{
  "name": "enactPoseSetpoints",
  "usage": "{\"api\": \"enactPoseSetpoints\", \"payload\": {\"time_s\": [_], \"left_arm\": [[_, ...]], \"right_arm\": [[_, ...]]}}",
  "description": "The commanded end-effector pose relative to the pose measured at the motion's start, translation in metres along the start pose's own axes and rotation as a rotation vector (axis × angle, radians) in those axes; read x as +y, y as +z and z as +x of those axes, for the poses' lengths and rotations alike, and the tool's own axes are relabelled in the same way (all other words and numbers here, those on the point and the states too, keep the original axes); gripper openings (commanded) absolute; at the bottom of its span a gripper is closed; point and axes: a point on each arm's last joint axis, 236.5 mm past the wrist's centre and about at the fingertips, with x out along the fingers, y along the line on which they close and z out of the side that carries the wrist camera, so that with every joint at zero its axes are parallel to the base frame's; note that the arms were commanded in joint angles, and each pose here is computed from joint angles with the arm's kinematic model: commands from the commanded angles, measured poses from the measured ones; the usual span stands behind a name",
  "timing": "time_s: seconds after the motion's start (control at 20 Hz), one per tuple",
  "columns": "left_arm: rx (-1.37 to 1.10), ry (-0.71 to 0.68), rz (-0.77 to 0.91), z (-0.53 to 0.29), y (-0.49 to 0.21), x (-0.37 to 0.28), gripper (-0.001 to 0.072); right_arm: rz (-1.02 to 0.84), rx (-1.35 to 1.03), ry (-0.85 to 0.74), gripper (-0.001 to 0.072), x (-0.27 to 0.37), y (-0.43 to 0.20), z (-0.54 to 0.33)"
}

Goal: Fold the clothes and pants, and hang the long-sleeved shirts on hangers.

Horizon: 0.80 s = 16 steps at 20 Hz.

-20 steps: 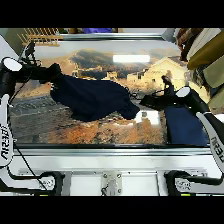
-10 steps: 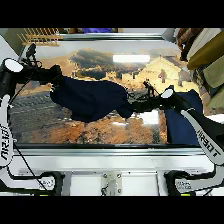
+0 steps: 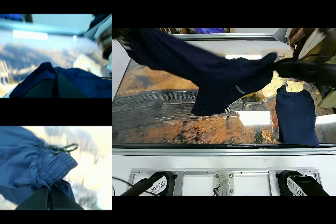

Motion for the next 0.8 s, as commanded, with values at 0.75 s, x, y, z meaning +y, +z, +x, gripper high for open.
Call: {"api": "enactPoseSetpoints", "payload": {"time_s": [0.75], "left_arm": [[-0.074,0.066,-0.048,0.148,-0.039,0.059,0.0007]], "right_arm": [[0.495,0.558,-0.179,0.0017,0.034,-0.210,0.014]]}}
